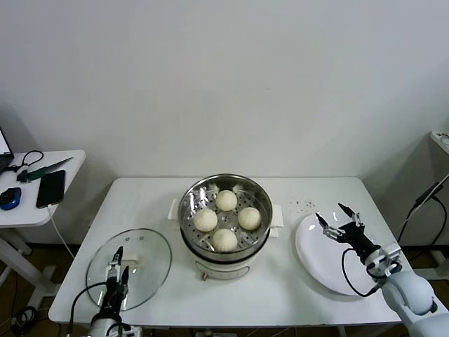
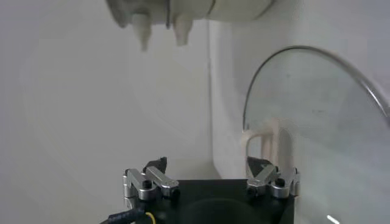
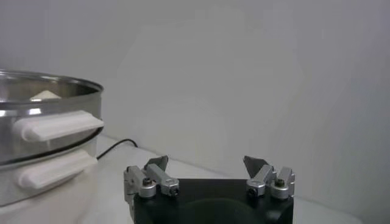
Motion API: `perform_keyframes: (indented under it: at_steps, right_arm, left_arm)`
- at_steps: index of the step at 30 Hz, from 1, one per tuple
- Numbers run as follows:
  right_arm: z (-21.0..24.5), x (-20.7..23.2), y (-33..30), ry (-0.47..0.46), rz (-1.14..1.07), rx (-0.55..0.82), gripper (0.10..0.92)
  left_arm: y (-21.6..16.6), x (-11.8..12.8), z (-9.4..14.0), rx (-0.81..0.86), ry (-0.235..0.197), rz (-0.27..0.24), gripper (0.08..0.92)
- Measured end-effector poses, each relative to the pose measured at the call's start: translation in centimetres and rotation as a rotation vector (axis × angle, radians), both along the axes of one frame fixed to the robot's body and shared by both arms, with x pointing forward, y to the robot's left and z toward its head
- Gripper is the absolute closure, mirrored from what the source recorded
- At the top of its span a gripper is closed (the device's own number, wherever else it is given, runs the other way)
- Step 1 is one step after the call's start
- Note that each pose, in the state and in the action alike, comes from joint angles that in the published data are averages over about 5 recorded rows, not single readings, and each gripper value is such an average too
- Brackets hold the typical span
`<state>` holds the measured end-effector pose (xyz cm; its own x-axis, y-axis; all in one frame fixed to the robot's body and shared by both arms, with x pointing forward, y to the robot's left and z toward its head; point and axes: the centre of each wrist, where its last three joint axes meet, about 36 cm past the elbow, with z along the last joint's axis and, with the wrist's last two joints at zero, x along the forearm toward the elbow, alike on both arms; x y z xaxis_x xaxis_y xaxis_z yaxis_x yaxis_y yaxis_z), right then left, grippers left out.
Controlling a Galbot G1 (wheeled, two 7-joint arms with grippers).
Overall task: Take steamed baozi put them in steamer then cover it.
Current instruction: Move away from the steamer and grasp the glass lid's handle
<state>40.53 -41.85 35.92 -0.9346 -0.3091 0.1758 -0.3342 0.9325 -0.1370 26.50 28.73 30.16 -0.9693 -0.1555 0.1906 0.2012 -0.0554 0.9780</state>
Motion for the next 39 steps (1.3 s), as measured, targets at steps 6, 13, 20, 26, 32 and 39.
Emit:
perform_keyframes:
  at_steps: [6,13,20,26,32,39]
  right_arm:
    - [-0.3,-0.2,0.1,0.006,0.001,-0.013,0.200]
    - [-0.7,-0.4,0.3,0.014,0.004,-0.022,0.200]
    - [-1.2,-0.7,0.4,0.020,0.005,-0.028,0.200]
    - [-1.3,-0.9,0.6,0.021,0.008,-0.030,0.200]
    - [-1.5,-0.8,1.0,0.020,0.011,-0.031,0.200]
    - [-1.7,-0.8,1.4,0.019,0.016,-0.032,0.200]
  left_arm:
    - [0.4,1.0,-1.6,0.027,-0.014,0.007,0.177]
    - [0.8,2.5,-2.9,0.043,-0.044,0.015,0.177]
    - [0.9,4.2,-3.9,0.044,-0.072,0.022,0.177]
    - [0.9,5.4,-4.4,0.041,-0.089,0.029,0.177]
    - [1.3,5.7,-4.8,0.045,-0.084,0.030,0.303]
    - [1.7,5.6,-5.1,0.045,-0.069,0.032,0.502]
